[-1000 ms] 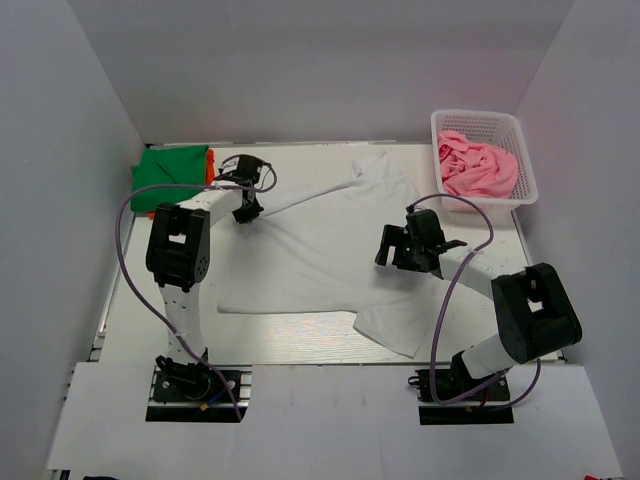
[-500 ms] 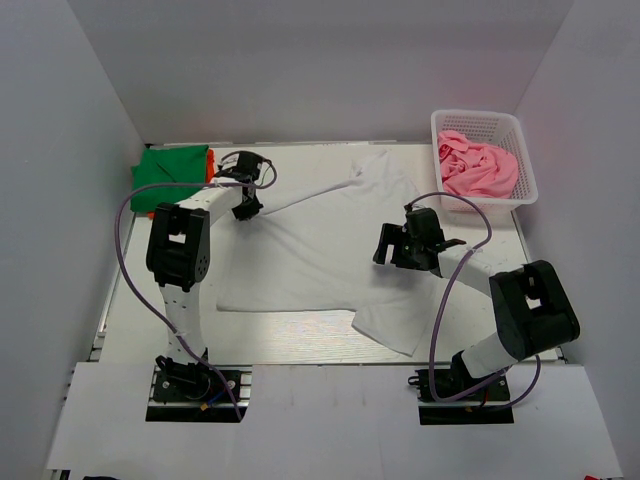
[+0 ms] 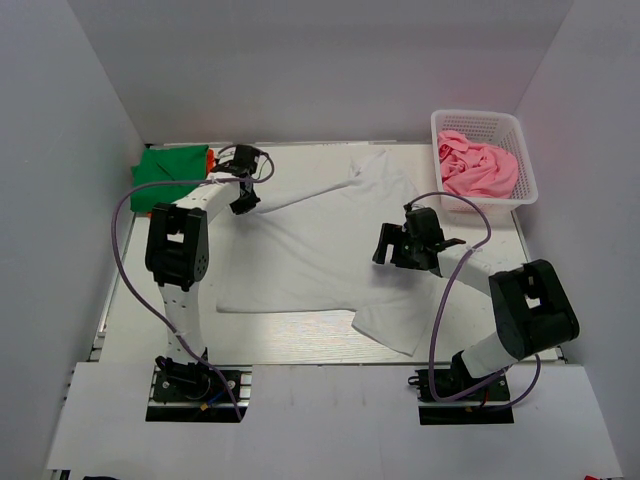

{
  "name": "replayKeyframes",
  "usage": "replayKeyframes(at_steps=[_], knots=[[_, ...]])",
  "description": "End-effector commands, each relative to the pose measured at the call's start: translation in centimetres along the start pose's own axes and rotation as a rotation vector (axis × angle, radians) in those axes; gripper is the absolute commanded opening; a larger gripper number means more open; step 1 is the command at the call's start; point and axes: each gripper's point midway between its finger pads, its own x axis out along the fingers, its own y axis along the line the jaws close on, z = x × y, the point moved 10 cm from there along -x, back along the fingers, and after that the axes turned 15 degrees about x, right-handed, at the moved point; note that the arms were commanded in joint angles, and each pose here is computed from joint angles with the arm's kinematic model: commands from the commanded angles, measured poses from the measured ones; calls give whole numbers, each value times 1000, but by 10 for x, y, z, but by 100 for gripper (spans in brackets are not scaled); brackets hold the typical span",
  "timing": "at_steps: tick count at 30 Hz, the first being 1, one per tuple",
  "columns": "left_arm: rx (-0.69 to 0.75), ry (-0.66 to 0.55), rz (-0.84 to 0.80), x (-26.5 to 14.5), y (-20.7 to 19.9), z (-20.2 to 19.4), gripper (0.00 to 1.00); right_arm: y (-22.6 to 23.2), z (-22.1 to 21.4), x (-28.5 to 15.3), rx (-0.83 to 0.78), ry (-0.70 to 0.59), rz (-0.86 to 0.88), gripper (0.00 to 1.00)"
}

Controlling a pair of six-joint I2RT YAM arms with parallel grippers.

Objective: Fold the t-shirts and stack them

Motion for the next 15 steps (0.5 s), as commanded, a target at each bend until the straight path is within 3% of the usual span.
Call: replayKeyframes(at_steps=[1,2,10,15], knots=[[-8,-64,9,-11,2,18,7,-3,-4,3,3,41,-21,90],[-8,-63,9,-8,0,19,0,-4,-5,4,0,44,-23,90],[-61,-185,-31,-10,-7,56,0,-4,-4,6,-3,48,-32,90],[-136,-205,-7,20,-4,88,0,-5,-2,8,-15,53,-54,90]])
